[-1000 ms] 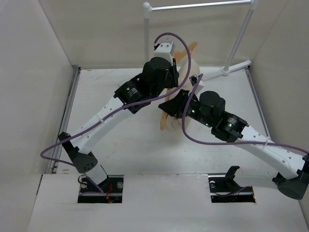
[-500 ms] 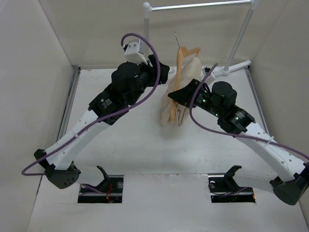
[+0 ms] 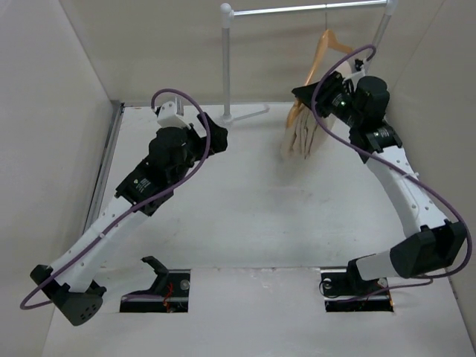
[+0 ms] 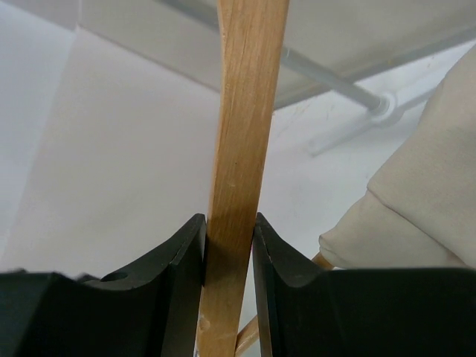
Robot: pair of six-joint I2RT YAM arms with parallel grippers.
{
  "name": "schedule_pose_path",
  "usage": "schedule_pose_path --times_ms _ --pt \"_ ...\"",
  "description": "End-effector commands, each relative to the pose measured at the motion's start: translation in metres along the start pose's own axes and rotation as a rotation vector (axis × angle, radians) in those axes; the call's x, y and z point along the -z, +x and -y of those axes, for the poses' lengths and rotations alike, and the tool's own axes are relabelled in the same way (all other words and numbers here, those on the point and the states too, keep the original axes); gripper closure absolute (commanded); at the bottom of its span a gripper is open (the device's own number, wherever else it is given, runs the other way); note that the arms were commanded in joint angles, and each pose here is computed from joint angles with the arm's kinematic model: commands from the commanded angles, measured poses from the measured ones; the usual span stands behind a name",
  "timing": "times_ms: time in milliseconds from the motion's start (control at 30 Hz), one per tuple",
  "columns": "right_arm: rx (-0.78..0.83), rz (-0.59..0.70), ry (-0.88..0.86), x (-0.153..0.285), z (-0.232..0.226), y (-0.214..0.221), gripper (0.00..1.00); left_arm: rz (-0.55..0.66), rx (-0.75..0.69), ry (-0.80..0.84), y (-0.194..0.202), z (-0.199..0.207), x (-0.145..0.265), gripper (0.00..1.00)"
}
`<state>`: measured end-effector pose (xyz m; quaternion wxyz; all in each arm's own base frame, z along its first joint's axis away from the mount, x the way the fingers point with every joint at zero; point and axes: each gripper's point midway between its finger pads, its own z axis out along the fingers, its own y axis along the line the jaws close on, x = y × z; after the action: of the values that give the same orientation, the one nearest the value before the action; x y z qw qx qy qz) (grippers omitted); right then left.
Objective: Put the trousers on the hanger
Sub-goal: Place the hanger at the clothesline.
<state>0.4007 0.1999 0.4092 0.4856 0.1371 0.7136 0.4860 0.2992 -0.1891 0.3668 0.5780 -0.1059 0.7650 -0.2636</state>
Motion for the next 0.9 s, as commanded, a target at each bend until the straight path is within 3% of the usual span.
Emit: schedule_pose_path --times_ms 0,267,667,767,867 --pt "0.104 0.153 -0.268 0.01 -0.077 -0.067 0.87 -0.038 0.02 -0.045 0.021 -0.024 0.001 0.0" --pt "0.088 0.163 -0.245 -0.023 -0.058 -0.102 0.87 -0.087 0.021 -0.103 0.047 -0.055 0.002 0.0" --pt "0.029 0.157 -0.174 -0.048 -0.009 -0.107 0.87 -0.141 0.027 -0.144 0.066 -0.078 -0.004 0.0" --pt "0.015 0.16 -0.155 -0.049 0.005 -0.106 0.84 -0.15 0.031 -0.156 0.071 -0.083 -0.004 0.0" --pt "-0.004 0.159 -0.133 -0.052 0.019 -0.107 0.76 -0.156 0.039 -0.175 0.075 -0.09 -0.005 0.0"
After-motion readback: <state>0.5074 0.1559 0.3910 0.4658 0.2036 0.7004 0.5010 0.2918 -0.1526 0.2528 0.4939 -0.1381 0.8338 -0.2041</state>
